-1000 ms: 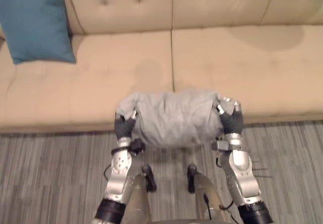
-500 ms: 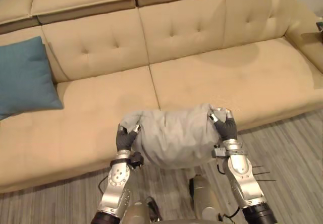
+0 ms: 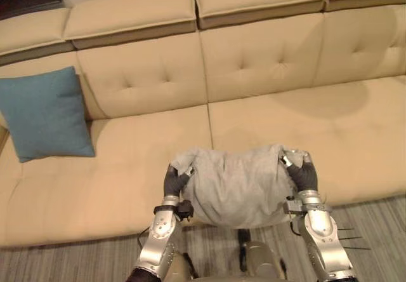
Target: Pick up cushions and gather them together orderly.
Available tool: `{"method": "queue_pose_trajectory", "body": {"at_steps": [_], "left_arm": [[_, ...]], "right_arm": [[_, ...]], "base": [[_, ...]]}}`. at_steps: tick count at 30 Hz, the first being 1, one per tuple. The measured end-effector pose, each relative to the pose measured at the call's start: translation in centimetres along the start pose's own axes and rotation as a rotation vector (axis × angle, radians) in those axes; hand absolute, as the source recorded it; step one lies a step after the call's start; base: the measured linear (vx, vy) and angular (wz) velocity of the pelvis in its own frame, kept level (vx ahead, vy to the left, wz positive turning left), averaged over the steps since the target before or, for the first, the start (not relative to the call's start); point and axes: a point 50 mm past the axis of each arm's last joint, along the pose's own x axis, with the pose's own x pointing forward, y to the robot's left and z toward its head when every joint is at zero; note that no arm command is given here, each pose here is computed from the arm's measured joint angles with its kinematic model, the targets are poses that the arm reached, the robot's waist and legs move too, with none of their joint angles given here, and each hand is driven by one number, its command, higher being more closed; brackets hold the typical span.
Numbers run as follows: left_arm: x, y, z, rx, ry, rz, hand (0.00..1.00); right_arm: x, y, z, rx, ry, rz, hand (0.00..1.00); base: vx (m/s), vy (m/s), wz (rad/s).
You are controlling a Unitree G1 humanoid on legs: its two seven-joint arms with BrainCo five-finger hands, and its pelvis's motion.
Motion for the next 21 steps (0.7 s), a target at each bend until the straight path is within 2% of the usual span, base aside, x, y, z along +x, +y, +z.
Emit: {"method": "queue_pose_trajectory", "body": {"at_steps": [3, 10, 15, 21], "left_arm": [[-0.1, -0.4, -0.1, 0.004, 0.002, -0.015, 1.0], [1.0, 0.2, 1.1, 0.127, -0.046, -0.069, 1.0], [4.4, -0.4, 5.3, 0.243, -0.231, -0.063, 1.0], [8.8, -1.9, 13.2, 0.284, -0.532, 0.038, 1.0]], "right_arm": [[0.6, -0.3, 0.5, -0.01, -0.035, -0.007, 1.0], [3.3, 1.5, 1.8, 0.04, -0.12, 0.016, 1.0], [7.7, 3.2, 4.2, 0.004, -0.24, 0.043, 1.0], [12.5, 4.8, 9.9, -0.03, -0.447, 0.019, 1.0]], "base": [[0.06, 0.261, -0.11], [0.04, 0.16, -0.18], [-0.01, 0.023, -0.19], [-0.05, -0.02, -0.02]]}}
